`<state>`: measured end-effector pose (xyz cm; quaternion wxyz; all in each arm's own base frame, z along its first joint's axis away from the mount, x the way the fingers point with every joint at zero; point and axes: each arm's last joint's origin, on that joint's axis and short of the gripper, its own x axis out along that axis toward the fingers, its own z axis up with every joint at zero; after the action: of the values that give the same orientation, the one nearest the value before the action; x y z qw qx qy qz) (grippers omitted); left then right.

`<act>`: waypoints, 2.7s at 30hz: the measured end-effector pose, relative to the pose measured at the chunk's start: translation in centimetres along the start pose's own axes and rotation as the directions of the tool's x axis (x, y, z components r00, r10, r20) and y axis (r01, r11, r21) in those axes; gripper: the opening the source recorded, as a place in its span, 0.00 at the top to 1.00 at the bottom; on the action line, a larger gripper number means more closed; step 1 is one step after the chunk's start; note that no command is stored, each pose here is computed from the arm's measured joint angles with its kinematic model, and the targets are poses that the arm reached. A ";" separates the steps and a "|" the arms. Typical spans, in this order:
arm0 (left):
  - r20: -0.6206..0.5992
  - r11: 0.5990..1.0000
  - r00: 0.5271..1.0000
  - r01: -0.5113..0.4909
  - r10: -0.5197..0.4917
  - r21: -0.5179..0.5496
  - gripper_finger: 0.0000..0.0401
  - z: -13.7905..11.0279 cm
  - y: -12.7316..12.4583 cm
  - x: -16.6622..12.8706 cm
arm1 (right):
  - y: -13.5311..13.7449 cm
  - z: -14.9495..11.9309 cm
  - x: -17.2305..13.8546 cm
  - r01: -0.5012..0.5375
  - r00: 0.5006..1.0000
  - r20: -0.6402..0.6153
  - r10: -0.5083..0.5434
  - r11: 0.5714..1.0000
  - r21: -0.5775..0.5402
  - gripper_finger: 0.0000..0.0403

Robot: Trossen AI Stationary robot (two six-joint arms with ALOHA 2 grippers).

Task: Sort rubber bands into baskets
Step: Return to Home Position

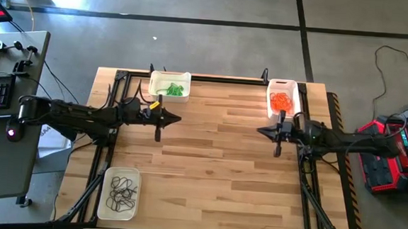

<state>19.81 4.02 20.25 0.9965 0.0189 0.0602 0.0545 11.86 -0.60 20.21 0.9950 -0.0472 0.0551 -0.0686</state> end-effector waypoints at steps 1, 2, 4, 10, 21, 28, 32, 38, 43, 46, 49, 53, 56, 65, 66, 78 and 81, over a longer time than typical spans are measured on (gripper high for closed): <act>0.002 1.000 1.000 0.000 0.000 0.000 0.98 0.0 0.0 0.0 | 0.0 -0.2 -0.2 0.000 1.000 0.002 0.000 1.000 0.003 1.00; 0.005 1.000 1.000 0.000 0.000 0.001 0.98 0.1 0.0 -0.1 | 0.0 -0.3 -0.4 0.000 1.000 0.007 0.000 1.000 0.007 1.00; 0.005 1.000 1.000 0.000 0.000 0.005 0.98 0.2 0.0 -0.3 | 0.0 -0.7 -0.8 0.001 1.000 0.019 -0.001 1.000 0.012 1.00; 0.013 1.000 1.000 -0.001 0.001 0.009 0.98 0.6 0.0 -0.8 | -0.1 -1.7 -1.5 0.022 0.999 0.039 -0.022 1.000 0.017 1.00; 0.017 0.999 0.999 0.040 -0.040 0.010 0.98 1.0 -0.2 -1.5 | -0.2 -2.4 -2.4 0.031 0.997 0.071 -0.033 0.999 0.024 1.00; 0.042 0.999 0.998 0.034 -0.036 0.026 0.98 1.2 -0.3 -2.3 | -0.3 -2.7 -2.4 0.078 0.996 0.037 -0.079 0.997 0.019 1.00; 0.076 0.999 0.997 0.026 -0.027 0.022 0.98 0.2 -0.4 -3.4 | -0.3 -2.8 -2.4 0.091 0.995 0.034 -0.092 0.996 0.019 1.00; 0.155 1.000 0.988 -0.012 0.012 0.003 0.98 -0.9 -0.6 -5.3 | -0.3 -2.8 -2.4 0.091 0.995 0.029 -0.091 0.996 0.017 1.00; 0.176 1.000 0.984 -0.017 0.018 -0.006 0.98 -1.8 -0.7 -6.5 | -0.3 -2.9 -2.4 0.084 0.996 0.017 -0.084 0.996 0.025 1.00; 0.157 1.000 0.987 -0.026 0.028 -0.014 0.98 -2.1 -0.8 -6.9 | -0.3 -3.1 -2.4 0.083 0.997 -0.001 -0.083 0.996 0.033 1.00; 0.154 1.000 0.988 -0.029 0.030 -0.006 0.98 -2.2 -0.8 -7.4 | -0.4 -3.2 -2.4 0.101 0.995 -0.014 -0.100 0.994 0.041 1.00; 0.174 0.999 0.984 -0.033 0.031 0.011 0.98 -2.0 -0.9 -8.2 | -0.6 -3.3 -2.4 0.126 0.992 -0.025 -0.125 0.991 0.049 1.00; 0.199 0.999 0.980 -0.035 0.032 0.015 0.98 -1.9 -0.9 -8.8 | -0.8 -3.3 -2.4 0.138 0.990 -0.027 -0.137 0.989 0.049 1.00; 0.267 0.999 0.963 -0.042 0.034 0.027 0.98 -1.7 -1.1 -10.7 | -1.0 -3.2 -2.4 0.154 0.988 -0.007 -0.154 0.986 0.067 1.00; 0.266 0.999 0.963 -0.042 0.034 0.027 0.98 -1.7 -1.1 -10.8 | -1.1 -3.1 -2.4 0.154 0.988 -0.001 -0.154 0.986 0.068 1.00; 0.204 0.995 0.974 -0.096 0.095 -0.009 0.98 -2.4 -1.0 -10.7 | -1.6 -3.1 -2.4 0.209 0.978 -0.005 -0.209 0.973 0.098 1.00; 0.203 0.995 0.974 -0.097 0.098 -0.017 0.98 -2.4 -1.0 -10.7 | -1.7 -3.2 -2.5 0.224 0.975 -0.016 -0.224 0.970 0.098 1.00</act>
<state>9.02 1.93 19.12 0.9936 0.0239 -0.0435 0.1013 8.85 -2.21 17.45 0.9819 -0.0034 0.0481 -0.1832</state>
